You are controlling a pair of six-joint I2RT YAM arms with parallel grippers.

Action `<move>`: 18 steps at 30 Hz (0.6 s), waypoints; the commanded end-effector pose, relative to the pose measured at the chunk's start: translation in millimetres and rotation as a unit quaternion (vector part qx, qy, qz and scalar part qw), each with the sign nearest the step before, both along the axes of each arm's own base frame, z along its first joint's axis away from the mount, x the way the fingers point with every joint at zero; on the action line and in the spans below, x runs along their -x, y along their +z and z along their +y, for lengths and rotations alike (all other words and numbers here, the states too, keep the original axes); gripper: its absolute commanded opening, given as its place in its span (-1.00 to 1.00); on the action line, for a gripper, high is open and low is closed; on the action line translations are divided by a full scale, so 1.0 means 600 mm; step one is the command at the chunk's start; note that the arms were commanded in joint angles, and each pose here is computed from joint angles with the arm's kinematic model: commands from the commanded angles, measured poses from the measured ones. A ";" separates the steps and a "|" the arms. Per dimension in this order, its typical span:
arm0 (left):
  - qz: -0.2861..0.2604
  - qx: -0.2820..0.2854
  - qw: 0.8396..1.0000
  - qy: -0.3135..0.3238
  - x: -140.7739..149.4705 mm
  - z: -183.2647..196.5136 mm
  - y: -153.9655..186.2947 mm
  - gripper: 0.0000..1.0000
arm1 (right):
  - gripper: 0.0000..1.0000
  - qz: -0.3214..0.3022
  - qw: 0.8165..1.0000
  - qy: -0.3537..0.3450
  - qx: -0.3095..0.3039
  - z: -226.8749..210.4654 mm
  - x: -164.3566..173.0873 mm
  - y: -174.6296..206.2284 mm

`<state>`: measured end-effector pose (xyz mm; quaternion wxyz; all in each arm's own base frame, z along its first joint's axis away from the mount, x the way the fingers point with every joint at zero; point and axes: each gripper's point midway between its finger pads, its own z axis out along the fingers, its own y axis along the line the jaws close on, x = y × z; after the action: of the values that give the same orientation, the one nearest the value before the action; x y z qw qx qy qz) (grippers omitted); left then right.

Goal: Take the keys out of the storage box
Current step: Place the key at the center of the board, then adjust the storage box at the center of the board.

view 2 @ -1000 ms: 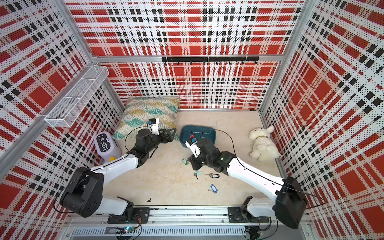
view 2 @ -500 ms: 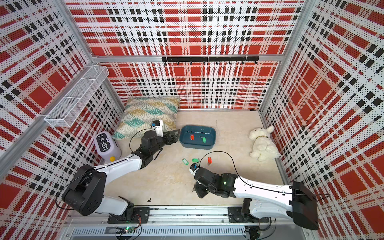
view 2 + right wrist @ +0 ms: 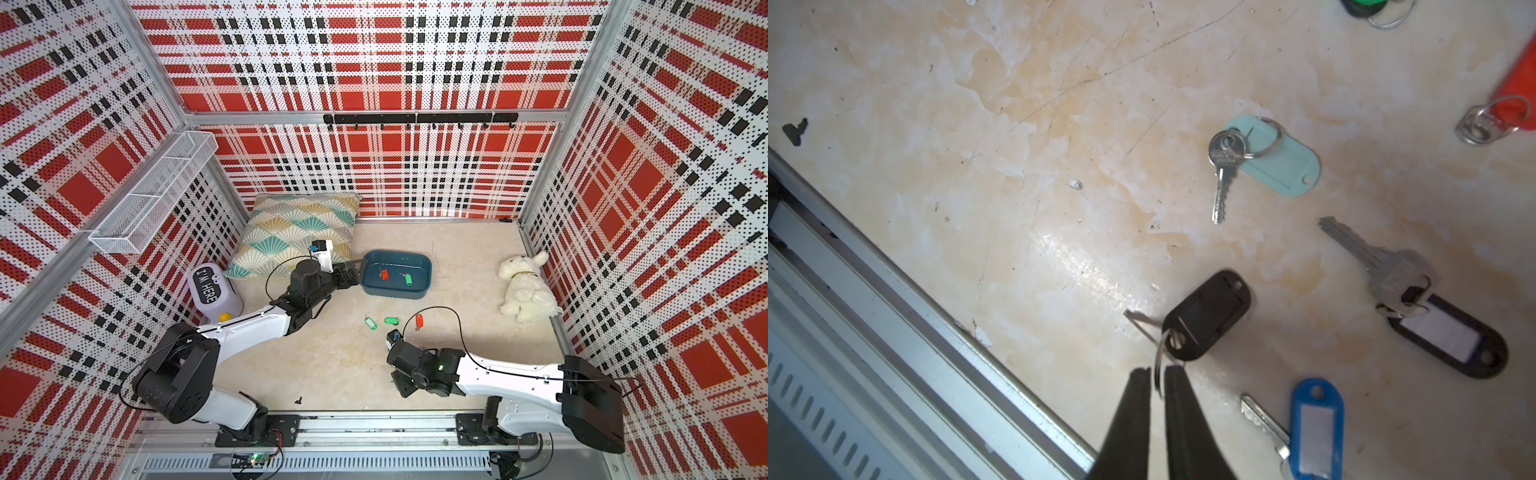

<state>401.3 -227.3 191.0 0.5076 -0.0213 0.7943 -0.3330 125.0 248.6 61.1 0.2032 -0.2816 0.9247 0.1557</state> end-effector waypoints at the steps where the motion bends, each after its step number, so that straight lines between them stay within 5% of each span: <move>1: -0.006 -0.014 1.000 -0.002 -0.006 -0.012 0.007 0.99 | -0.25 -0.016 1.000 0.002 -0.020 0.013 -0.007 0.018; 6: -0.007 -0.030 1.000 -0.005 -0.007 -0.025 0.008 0.98 | 0.21 -0.064 0.997 -0.009 -0.052 0.013 -0.027 0.084; 7: -0.007 -0.034 0.999 -0.004 -0.008 -0.026 0.008 0.98 | 0.38 -0.090 0.994 -0.025 -0.061 0.007 -0.040 0.111; 8: -0.006 -0.039 0.999 -0.004 -0.009 -0.027 0.006 0.98 | 0.85 -0.121 0.989 -0.050 -0.066 -0.004 -0.057 0.140; 9: -0.005 -0.043 0.999 -0.003 -0.010 -0.029 0.004 0.99 | 0.97 -0.150 0.983 -0.079 -0.069 -0.017 -0.075 0.165; 13: 0.001 -0.055 0.998 0.000 -0.016 -0.028 -0.005 0.99 | 1.00 -0.218 0.954 -0.180 -0.102 -0.069 -0.161 0.244; 18: 0.004 -0.074 0.997 -0.008 -0.022 -0.037 -0.011 0.99 | 1.00 -0.204 0.932 -0.284 -0.097 -0.123 -0.267 0.227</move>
<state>410.5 -244.2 184.3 0.5008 0.0044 0.8149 -0.2918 260.0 187.1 210.0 0.4522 -0.0445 0.8788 0.1462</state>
